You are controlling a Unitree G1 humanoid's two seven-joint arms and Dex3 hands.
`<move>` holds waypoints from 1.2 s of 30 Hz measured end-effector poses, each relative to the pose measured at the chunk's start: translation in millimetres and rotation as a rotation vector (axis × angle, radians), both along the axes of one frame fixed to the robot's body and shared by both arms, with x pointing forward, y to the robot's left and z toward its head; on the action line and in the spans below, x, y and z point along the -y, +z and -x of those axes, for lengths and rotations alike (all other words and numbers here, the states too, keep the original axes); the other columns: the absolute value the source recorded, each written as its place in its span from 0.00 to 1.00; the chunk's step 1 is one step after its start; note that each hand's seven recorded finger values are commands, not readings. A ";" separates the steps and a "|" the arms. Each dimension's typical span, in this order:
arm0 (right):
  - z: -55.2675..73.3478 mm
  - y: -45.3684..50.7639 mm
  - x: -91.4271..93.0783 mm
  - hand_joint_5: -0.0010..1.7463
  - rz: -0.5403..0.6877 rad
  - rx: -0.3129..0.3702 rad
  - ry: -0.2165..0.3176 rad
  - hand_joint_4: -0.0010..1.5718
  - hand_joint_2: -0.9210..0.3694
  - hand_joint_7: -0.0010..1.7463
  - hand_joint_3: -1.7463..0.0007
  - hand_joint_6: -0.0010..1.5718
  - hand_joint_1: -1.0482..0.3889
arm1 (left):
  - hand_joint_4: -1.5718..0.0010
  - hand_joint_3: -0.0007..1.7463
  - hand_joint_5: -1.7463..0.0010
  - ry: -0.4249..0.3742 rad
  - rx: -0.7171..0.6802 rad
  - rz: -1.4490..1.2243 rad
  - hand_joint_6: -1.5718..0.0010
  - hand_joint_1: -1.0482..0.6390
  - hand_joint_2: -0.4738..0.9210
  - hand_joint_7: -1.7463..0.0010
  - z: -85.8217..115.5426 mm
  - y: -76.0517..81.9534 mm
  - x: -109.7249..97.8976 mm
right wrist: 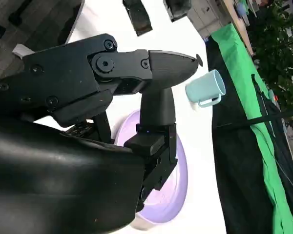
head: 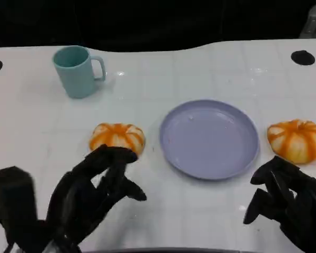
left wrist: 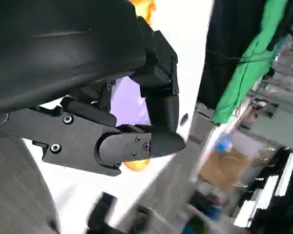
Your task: Grasp the bread from the table and place it into the plate.
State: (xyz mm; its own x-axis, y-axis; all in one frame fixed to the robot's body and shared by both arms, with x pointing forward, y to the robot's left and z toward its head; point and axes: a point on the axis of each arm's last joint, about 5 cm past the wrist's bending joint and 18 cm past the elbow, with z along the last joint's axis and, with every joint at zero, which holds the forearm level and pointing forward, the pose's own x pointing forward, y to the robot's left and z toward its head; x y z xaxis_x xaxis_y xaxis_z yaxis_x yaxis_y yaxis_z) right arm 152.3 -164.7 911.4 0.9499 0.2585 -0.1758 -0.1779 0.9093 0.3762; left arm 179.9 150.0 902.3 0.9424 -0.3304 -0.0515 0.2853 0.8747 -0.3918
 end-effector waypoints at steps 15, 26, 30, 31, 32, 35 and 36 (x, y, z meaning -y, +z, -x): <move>-2.6 1.7 -0.8 1.00 0.001 0.006 -0.003 0.40 0.00 0.92 0.79 0.32 0.42 | 1.00 0.00 0.67 -0.046 0.494 -0.755 0.79 0.41 0.93 0.99 -20.7 29.6 -14.6; -2.8 1.3 0.1 1.00 -0.001 0.002 -0.005 0.40 0.00 0.92 0.79 0.32 0.42 | 1.00 0.00 0.77 -0.092 0.736 -1.385 0.84 0.34 0.91 1.00 -41.4 45.3 -16.7; -2.9 1.3 0.1 1.00 0.000 0.002 -0.005 0.40 0.00 0.92 0.79 0.32 0.42 | 1.00 0.00 0.77 -0.145 0.749 -1.565 0.88 0.35 0.90 1.00 -49.6 46.3 -9.5; -2.9 1.3 0.1 1.00 0.000 0.002 -0.005 0.40 0.00 0.92 0.79 0.32 0.42 | 1.00 0.00 0.78 -0.155 0.742 -1.588 0.89 0.36 0.90 1.00 -51.6 46.6 -7.8; -2.9 1.3 0.1 1.00 0.000 0.002 -0.005 0.40 0.00 0.92 0.79 0.32 0.42 | 1.00 0.00 0.82 -0.169 0.728 -1.616 0.91 0.37 0.90 1.00 -53.7 47.1 -6.2; -3.0 1.2 0.1 1.00 0.000 0.002 -0.006 0.40 0.00 0.92 0.79 0.32 0.42 | 1.00 0.00 0.92 -0.214 0.650 -1.663 0.93 0.41 0.89 1.00 -58.8 49.7 0.8; -3.0 1.2 -0.1 1.00 -0.001 0.002 -0.006 0.40 0.00 0.92 0.79 0.32 0.42 | 1.00 0.00 0.93 -0.228 0.624 -1.662 0.93 0.42 0.88 1.00 -60.0 50.1 4.1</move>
